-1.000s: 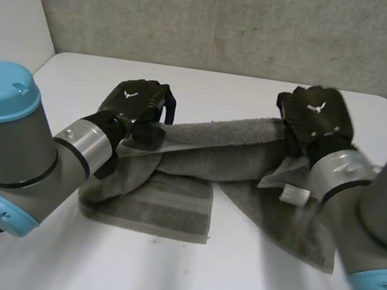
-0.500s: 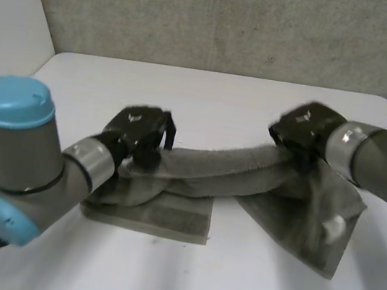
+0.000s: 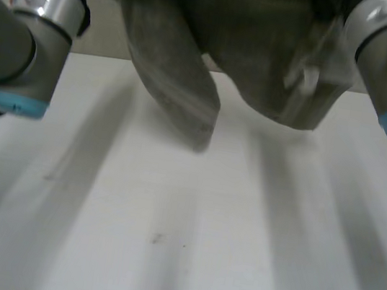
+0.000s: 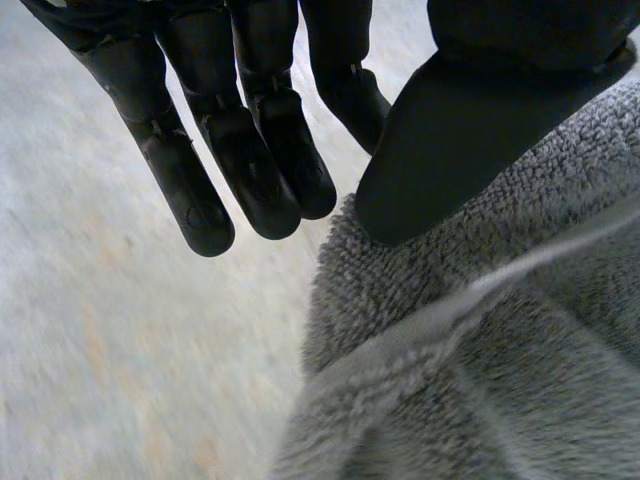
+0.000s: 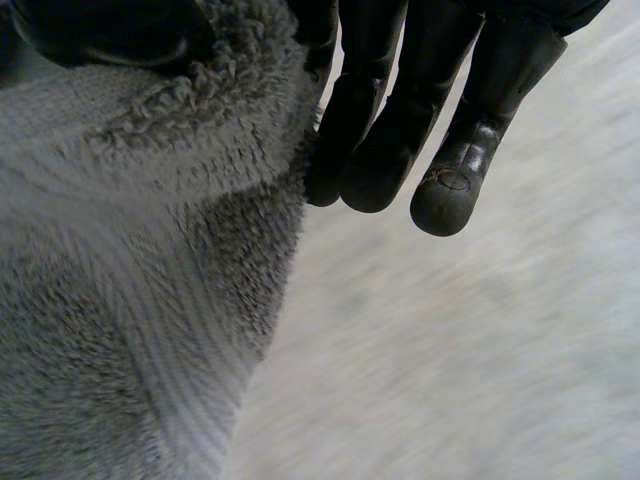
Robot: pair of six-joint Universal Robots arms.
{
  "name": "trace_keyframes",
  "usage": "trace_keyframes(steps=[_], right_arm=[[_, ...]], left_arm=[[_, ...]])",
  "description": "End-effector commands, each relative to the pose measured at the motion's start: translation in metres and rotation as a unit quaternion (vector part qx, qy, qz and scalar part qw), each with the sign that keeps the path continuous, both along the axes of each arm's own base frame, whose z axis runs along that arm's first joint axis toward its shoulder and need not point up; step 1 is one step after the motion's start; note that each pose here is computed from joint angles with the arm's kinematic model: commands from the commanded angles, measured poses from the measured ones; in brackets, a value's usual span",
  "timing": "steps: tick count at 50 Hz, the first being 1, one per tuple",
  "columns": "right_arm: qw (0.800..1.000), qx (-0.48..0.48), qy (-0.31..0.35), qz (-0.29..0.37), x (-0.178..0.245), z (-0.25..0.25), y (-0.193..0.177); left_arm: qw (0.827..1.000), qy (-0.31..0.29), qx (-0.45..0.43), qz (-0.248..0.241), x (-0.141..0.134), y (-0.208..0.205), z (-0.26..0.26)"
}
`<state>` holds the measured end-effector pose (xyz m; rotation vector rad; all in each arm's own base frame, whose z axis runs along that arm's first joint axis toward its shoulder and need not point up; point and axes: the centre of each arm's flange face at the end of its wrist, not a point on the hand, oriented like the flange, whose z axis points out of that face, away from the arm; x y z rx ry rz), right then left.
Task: Fold the towel.
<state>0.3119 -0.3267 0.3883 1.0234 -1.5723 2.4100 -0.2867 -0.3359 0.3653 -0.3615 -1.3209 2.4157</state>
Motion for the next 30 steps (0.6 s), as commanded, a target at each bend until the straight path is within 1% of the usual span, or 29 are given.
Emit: trace_keyframes(steps=[1, 2, 3, 5, 6, 8, 9, 10, 11, 12, 13, 17, 19, 21, 24, 30], right_arm=[[0.972, 0.208, 0.101, 0.035, -0.007, -0.078, 0.027], [0.962, 0.243, 0.118, 0.034, -0.011, -0.094, 0.031], [0.962, 0.244, 0.118, 0.034, -0.011, -0.094, 0.031], [0.942, 0.302, 0.143, 0.035, -0.017, -0.127, 0.041], [0.942, 0.302, 0.143, 0.035, -0.017, -0.127, 0.041], [0.923, 0.346, 0.167, 0.034, -0.023, -0.157, 0.052], [0.923, 0.346, 0.167, 0.034, -0.023, -0.157, 0.052], [0.914, 0.362, 0.179, 0.033, -0.026, -0.169, 0.057], [0.914, 0.363, 0.179, 0.033, -0.026, -0.169, 0.057], [0.907, 0.374, 0.192, 0.031, -0.029, -0.179, 0.061], [0.901, 0.383, 0.204, 0.031, -0.031, -0.186, 0.066], [0.893, 0.395, 0.214, 0.033, -0.036, -0.191, 0.077], [0.893, 0.394, 0.214, 0.035, -0.039, -0.187, 0.083], [0.896, 0.389, 0.212, 0.034, -0.046, -0.179, 0.093], [0.895, 0.393, 0.208, 0.023, -0.056, -0.177, 0.097], [0.894, 0.392, 0.216, 0.010, -0.069, -0.178, 0.099]], left_arm=[[0.988, -0.083, 0.122, -0.045, -0.001, 0.029, -0.086], [0.981, -0.109, 0.151, -0.055, 0.000, 0.040, -0.108], [0.981, -0.109, 0.152, -0.056, 0.000, 0.040, -0.108], [0.959, -0.171, 0.215, -0.069, 0.003, 0.064, -0.155], [0.959, -0.171, 0.215, -0.070, 0.003, 0.064, -0.155], [0.932, -0.232, 0.269, -0.071, 0.010, 0.086, -0.196], [0.932, -0.232, 0.270, -0.071, 0.010, 0.086, -0.197], [0.917, -0.258, 0.294, -0.074, 0.012, 0.094, -0.214], [0.917, -0.258, 0.295, -0.074, 0.012, 0.094, -0.214], [0.905, -0.276, 0.313, -0.078, 0.013, 0.103, -0.224], [0.898, -0.286, 0.325, -0.083, 0.014, 0.110, -0.230], [0.893, -0.289, 0.335, -0.088, 0.014, 0.116, -0.231], [0.894, -0.287, 0.332, -0.090, 0.014, 0.118, -0.227], [0.900, -0.284, 0.316, -0.096, 0.011, 0.124, -0.215], [0.905, -0.282, 0.304, -0.100, 0.008, 0.127, -0.207], [0.906, -0.284, 0.296, -0.106, 0.005, 0.130, -0.206]])
